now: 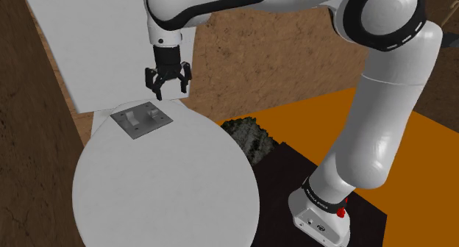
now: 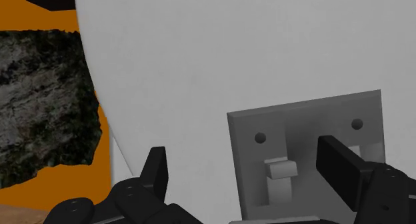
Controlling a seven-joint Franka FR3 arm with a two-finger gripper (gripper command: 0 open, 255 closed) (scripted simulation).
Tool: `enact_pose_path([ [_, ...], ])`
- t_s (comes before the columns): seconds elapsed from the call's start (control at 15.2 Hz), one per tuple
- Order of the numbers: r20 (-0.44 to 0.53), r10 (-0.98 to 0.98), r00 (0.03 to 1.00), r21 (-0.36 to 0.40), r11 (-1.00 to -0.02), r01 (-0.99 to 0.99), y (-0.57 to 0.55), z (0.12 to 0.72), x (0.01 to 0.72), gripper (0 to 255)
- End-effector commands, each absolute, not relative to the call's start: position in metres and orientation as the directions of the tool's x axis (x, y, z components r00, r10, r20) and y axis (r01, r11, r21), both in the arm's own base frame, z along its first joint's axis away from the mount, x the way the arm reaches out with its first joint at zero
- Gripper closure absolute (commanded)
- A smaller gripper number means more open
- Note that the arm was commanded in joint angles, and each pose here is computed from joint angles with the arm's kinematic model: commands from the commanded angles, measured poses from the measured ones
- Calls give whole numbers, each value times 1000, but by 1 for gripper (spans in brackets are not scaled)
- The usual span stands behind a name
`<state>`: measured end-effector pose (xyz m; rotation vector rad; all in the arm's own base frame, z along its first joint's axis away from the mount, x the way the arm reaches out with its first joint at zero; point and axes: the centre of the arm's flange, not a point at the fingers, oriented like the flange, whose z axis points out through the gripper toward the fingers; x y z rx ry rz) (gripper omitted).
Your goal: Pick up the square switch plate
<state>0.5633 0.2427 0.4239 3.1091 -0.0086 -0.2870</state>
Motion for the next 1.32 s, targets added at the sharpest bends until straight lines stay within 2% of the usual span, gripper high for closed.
enact_pose_path([
  [0.0,-185,-9,983,17,-1000,-6,260,415,581,0],
  [0.26,-189,-11,982,14,-1000,-8,288,399,611,0],
  [0.86,-189,-11,982,14,-1000,-8,288,359,611,0],
  [0.92,-189,-11,982,14,-1000,-9,288,358,611,255],
  [1.25,-189,-11,982,14,-1000,-8,288,358,611,255],
])
